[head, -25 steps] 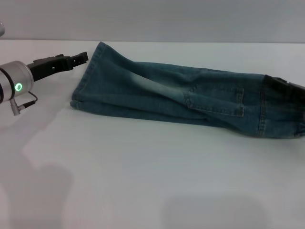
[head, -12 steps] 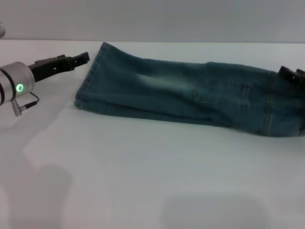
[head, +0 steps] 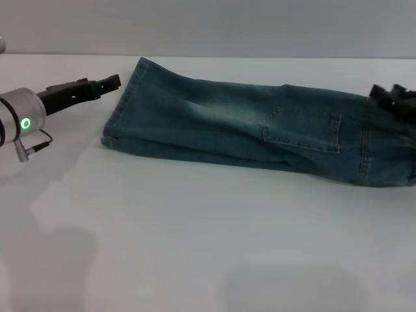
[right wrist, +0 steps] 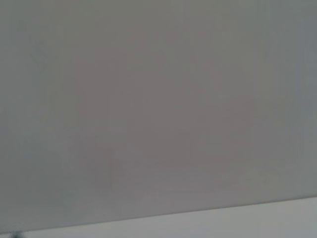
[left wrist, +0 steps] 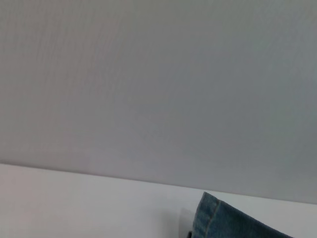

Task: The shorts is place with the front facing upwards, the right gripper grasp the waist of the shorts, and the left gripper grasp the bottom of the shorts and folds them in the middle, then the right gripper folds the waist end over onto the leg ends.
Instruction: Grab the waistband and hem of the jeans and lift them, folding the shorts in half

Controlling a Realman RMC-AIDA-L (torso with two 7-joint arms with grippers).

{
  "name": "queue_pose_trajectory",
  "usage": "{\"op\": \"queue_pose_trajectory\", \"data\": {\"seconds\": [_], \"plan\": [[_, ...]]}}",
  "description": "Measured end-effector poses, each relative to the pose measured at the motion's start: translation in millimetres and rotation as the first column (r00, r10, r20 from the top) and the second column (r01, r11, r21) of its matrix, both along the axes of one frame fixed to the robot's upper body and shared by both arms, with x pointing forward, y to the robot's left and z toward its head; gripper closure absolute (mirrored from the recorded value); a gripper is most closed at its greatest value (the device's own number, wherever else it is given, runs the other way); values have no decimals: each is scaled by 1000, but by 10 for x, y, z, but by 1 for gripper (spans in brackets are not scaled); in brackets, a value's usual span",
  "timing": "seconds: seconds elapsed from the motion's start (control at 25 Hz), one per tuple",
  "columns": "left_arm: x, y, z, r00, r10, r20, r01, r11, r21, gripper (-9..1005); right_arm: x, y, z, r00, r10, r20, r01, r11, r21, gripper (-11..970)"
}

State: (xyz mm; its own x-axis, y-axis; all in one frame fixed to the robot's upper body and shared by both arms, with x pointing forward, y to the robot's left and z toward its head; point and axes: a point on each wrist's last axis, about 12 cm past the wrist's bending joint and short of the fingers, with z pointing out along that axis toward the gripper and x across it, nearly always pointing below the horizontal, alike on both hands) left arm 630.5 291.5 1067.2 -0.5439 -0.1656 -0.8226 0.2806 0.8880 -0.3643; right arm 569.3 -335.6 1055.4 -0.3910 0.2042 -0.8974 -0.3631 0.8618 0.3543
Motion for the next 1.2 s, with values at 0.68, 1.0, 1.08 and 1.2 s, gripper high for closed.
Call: {"op": "queue_pose_trajectory", "data": {"seconds": [0.68, 1.0, 1.08, 1.2], "plan": [[30, -93, 20, 1000, -23, 12, 23, 1000, -13, 179, -274, 133, -262, 985, 147, -88, -154, 985, -74, 413], [17, -107, 5, 1000, -19, 11, 19, 999, -32, 179, -111, -15, -223, 995, 42, -89, -56, 986, -160, 413], [15, -104, 3, 1000, -18, 11, 18, 999, -32, 179, -58, -42, -212, 996, 14, -90, -30, 982, -184, 413], [16, -101, 4, 1000, -16, 12, 16, 999, -33, 178, 9, -85, -178, 996, -25, -82, 7, 978, -210, 413]]}}
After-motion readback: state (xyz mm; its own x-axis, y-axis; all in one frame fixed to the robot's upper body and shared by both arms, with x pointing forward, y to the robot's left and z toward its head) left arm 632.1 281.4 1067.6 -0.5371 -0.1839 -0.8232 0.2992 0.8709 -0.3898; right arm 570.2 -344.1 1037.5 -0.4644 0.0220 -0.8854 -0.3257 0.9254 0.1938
